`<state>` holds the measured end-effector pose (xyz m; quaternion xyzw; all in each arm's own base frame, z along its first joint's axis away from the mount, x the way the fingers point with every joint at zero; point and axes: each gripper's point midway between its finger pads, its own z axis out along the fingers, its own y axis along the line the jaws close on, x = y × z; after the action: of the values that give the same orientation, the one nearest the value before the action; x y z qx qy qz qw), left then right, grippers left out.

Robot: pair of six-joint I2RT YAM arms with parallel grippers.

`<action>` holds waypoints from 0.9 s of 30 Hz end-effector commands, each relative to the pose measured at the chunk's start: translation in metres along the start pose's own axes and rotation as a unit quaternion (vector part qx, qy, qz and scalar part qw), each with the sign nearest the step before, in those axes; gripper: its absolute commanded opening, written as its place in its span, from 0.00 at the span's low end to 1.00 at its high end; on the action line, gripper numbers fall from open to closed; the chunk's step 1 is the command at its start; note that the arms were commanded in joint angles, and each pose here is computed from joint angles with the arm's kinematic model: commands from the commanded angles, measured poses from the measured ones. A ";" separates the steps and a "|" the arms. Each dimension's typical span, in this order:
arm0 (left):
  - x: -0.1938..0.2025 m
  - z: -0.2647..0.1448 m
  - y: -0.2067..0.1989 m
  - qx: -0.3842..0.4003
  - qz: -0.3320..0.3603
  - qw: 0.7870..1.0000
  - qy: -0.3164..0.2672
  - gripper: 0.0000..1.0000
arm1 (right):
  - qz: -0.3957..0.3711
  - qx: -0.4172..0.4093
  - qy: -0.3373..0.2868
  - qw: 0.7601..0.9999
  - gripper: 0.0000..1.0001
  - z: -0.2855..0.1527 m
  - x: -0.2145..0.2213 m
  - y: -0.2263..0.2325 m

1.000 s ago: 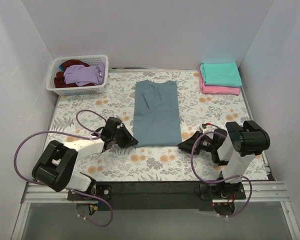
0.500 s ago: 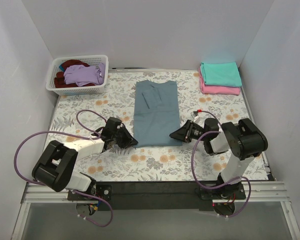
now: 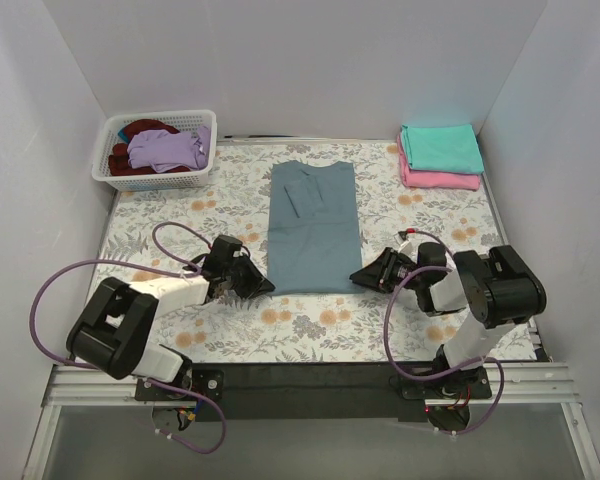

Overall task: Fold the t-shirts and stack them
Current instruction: Fold the tshirt

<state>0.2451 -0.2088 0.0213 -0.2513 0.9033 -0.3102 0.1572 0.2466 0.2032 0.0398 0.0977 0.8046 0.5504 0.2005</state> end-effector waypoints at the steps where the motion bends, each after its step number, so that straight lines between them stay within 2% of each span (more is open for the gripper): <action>1: -0.006 -0.013 0.006 -0.018 0.001 1.000 -0.019 0.11 | -0.055 -0.036 0.025 0.998 0.36 0.012 0.002 0.039; 4: -0.018 -0.027 -0.013 0.000 0.015 0.999 -0.044 0.13 | -0.090 -0.076 0.051 0.992 0.37 0.038 0.013 0.084; 9: -0.040 -0.053 -0.027 -0.003 0.040 0.994 -0.104 0.17 | -0.098 -0.101 0.092 0.986 0.37 0.079 0.037 0.120; 13: -0.053 -0.069 -0.027 -0.008 0.056 0.987 -0.149 0.18 | -0.082 -0.079 0.125 0.986 0.37 0.108 0.058 0.104; 17: -0.056 -0.074 -0.022 -0.017 0.061 0.985 -0.163 0.19 | -0.062 -0.052 0.159 0.984 0.37 0.126 0.078 0.074; 23: -0.056 -0.069 -0.016 -0.031 0.062 0.985 -0.159 0.19 | -0.018 0.003 0.179 0.984 0.36 0.125 0.101 0.018; 27: -0.056 -0.071 -0.016 -0.032 0.069 0.984 -0.159 0.19 | -0.025 0.002 0.178 0.984 0.35 0.117 0.100 0.020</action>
<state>0.2595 -0.1611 0.0832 -0.2433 0.8944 -0.2366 0.2914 0.2144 0.3622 0.0299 -0.0374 0.8007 0.5932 0.0749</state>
